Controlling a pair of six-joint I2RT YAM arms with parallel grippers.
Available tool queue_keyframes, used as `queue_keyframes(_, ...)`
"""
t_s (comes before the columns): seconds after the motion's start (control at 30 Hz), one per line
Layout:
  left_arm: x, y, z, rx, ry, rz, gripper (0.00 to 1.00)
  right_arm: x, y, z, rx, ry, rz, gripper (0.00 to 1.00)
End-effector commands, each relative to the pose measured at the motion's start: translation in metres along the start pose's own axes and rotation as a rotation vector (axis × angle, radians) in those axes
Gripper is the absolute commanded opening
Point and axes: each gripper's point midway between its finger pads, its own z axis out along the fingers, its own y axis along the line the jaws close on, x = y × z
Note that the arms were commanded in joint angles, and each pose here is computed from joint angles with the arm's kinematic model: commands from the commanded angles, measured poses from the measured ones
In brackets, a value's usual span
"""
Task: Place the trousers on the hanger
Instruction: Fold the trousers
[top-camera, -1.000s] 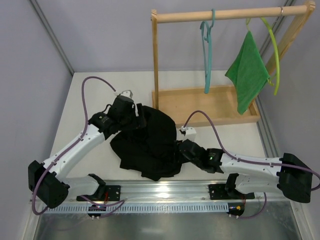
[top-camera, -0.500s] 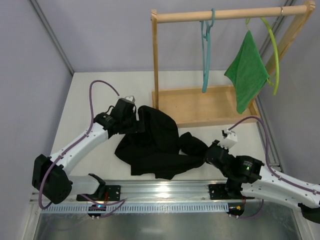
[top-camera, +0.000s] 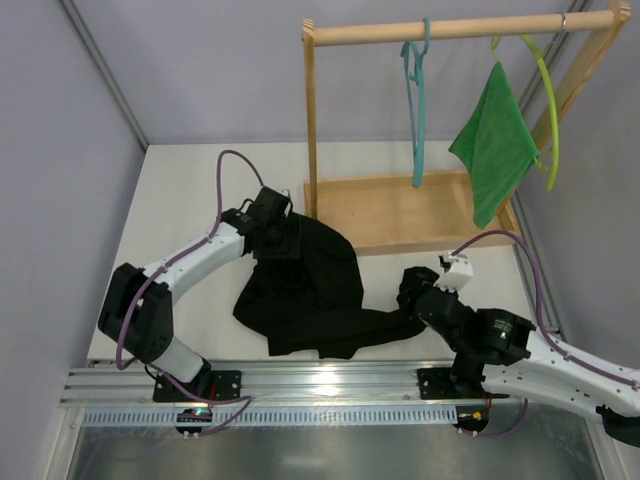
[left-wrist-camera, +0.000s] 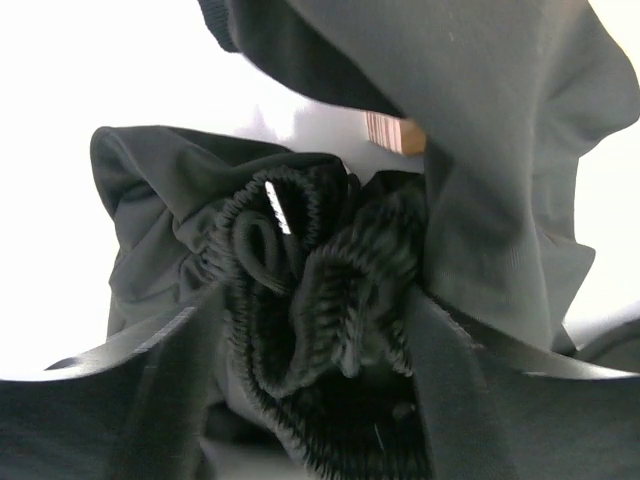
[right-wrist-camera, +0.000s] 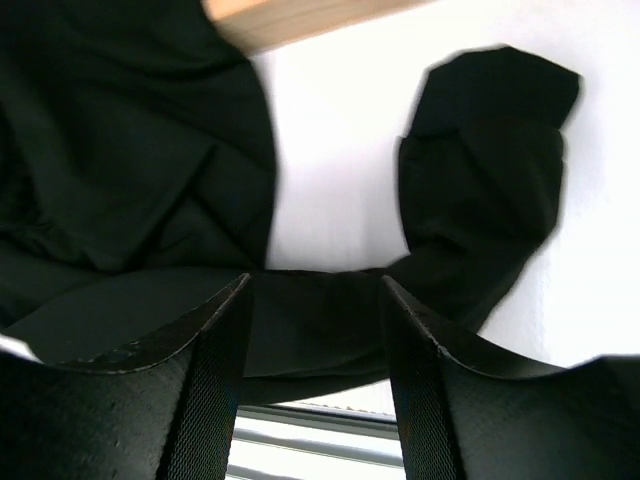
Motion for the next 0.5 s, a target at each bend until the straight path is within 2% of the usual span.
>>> queue_keyframes(0.0, -0.020, -0.012, 0.002, 0.045, -0.044, 0.033, 0.68, -0.025, 0.053, -0.007, -0.191, -0.053, -0.097, 0.57)
queue_keyframes(0.03, -0.020, -0.013, 0.003, 0.048, -0.044, 0.031, 0.55, -0.033, 0.073, -0.008, -0.258, -0.084, -0.094, 0.57)
queue_keyframes(0.07, -0.022, -0.012, 0.000, 0.041, -0.053, 0.015, 0.31, -0.031, 0.081, -0.005, -0.277, -0.079, -0.139, 0.57)
queue_keyframes(0.17, -0.031, -0.006, -0.028, 0.014, -0.111, -0.022, 0.10, -0.040, 0.109, 0.002, -0.296, -0.093, -0.163, 0.57)
queue_keyframes(0.27, -0.037, 0.009, -0.057, -0.037, -0.162, -0.068, 0.00, -0.054, 0.140, 0.008, -0.319, -0.130, -0.175, 0.57)
queue_keyframes(0.4, -0.040, 0.025, -0.090, -0.051, -0.248, -0.129, 0.00, -0.050, 0.187, 0.043, -0.303, -0.134, -0.253, 0.60)
queue_keyframes(0.47, -0.033, 0.032, -0.089, -0.069, -0.230, -0.141, 0.00, -0.067, 0.214, 0.047, -0.315, -0.186, -0.260, 0.63)
